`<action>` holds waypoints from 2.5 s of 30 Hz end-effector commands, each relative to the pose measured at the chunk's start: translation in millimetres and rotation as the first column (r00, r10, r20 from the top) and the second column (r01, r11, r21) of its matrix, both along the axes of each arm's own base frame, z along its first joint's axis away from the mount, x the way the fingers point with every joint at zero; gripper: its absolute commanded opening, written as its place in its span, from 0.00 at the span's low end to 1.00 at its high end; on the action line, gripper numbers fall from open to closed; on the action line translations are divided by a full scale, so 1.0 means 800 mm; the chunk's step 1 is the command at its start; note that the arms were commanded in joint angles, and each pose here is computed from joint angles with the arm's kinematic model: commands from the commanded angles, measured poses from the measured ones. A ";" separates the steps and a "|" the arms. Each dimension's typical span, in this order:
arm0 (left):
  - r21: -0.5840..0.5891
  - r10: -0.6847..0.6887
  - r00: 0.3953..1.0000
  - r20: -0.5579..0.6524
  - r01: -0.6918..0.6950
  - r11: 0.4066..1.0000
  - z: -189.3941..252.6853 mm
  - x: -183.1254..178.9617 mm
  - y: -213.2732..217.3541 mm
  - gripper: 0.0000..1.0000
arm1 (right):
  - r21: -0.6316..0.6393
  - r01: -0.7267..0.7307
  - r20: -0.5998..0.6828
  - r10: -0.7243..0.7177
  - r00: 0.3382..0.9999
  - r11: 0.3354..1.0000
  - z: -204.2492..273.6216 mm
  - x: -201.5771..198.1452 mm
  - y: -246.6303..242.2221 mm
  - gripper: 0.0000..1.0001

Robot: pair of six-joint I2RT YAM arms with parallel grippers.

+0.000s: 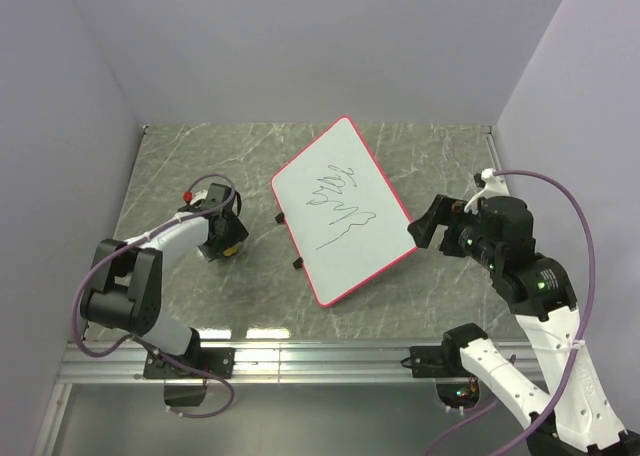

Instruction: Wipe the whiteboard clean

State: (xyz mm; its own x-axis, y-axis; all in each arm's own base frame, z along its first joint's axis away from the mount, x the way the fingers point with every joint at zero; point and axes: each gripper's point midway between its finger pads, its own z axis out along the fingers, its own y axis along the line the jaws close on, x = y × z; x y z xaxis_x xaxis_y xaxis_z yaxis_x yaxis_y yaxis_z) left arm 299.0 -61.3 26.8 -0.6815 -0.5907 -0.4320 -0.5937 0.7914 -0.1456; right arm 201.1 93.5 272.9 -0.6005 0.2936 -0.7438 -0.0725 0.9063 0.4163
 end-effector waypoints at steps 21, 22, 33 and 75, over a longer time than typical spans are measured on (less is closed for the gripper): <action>-0.187 -0.248 0.901 0.355 0.328 0.926 0.166 0.080 -0.121 0.00 | 0.088 -0.082 0.052 0.078 0.996 0.993 0.078 0.094 0.052 0.99; -0.206 -0.300 0.861 0.410 0.408 0.889 0.194 0.083 -0.152 0.00 | 0.092 -0.084 0.008 0.084 0.996 0.992 0.065 0.109 0.057 0.99; -0.275 -0.536 0.605 0.589 0.774 0.571 0.273 0.055 -0.344 0.00 | 0.190 -0.075 -0.110 0.097 0.989 0.979 0.003 0.211 0.057 0.88; -0.332 -0.484 0.864 0.140 0.502 0.799 0.026 -0.053 -0.275 0.00 | 0.306 -0.213 -0.311 0.308 0.899 0.928 -0.104 0.201 0.125 0.00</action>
